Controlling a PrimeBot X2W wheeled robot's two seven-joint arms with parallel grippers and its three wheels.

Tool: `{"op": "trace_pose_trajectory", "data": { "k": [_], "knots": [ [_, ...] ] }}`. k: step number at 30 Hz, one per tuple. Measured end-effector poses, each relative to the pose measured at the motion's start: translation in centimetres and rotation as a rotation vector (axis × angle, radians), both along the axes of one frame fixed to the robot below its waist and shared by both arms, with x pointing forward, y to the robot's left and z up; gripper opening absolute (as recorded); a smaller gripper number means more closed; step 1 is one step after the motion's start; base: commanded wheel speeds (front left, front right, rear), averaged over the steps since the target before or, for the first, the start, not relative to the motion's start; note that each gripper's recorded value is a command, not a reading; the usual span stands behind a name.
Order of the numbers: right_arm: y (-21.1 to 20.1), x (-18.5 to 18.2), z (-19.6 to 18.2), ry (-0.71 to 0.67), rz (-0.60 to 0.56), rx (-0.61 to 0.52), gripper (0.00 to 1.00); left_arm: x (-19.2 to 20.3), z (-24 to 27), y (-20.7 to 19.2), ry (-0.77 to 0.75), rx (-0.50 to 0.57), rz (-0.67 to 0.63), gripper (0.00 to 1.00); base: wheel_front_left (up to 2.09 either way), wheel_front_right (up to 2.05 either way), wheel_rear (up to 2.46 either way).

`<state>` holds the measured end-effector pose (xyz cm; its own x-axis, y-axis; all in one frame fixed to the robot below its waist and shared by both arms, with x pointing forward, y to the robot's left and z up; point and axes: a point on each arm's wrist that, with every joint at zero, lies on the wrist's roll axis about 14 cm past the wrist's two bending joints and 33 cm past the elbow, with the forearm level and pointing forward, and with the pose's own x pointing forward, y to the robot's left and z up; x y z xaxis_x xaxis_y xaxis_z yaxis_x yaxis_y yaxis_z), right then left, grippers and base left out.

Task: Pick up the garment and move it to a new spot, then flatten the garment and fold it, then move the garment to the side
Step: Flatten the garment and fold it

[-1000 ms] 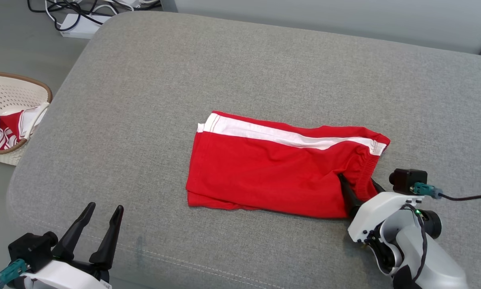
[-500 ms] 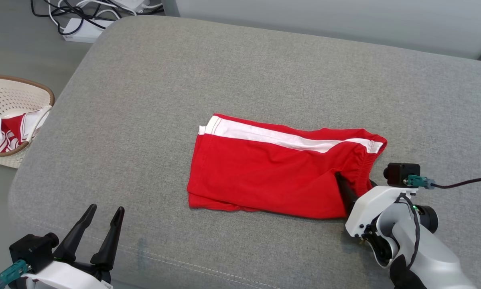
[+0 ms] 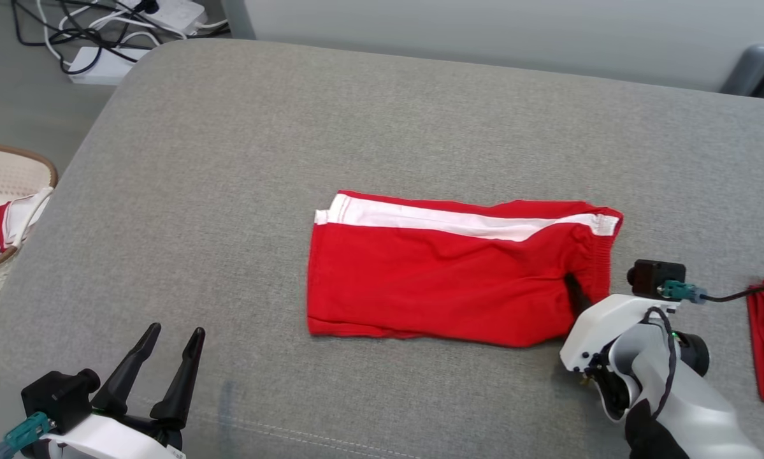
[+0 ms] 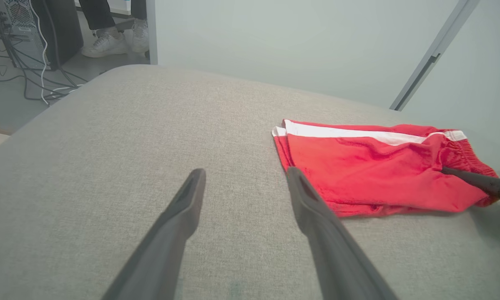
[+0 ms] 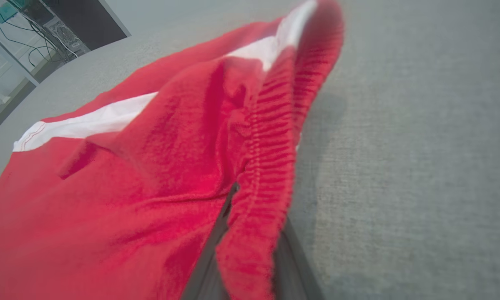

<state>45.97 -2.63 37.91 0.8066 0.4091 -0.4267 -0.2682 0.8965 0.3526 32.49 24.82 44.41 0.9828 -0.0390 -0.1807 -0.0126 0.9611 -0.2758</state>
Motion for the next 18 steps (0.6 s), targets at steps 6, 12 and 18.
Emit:
{"op": "trace_pose_trajectory", "data": {
  "k": [6, 12, 18],
  "knots": [
    [-3.6, 0.5, 0.1, -0.002, -0.079, -0.055, 0.0, 0.9, 0.4, -1.3, -0.019, -0.012, -0.039, 1.0, 0.0, 0.0, 0.0],
    [-6.6, 1.1, 0.7, -0.036, -0.125, -0.099, 0.0, 1.2, 0.1, -2.5, -0.017, -0.029, -0.068, 1.0, 0.0, 0.0, 0.0],
    [-4.6, 2.6, 4.4, -0.167, -0.066, -0.078, 0.0, 1.5, 0.2, -3.6, -0.024, -0.039, -0.096, 1.0, 0.0, 0.0, 0.0]
  ]
}}
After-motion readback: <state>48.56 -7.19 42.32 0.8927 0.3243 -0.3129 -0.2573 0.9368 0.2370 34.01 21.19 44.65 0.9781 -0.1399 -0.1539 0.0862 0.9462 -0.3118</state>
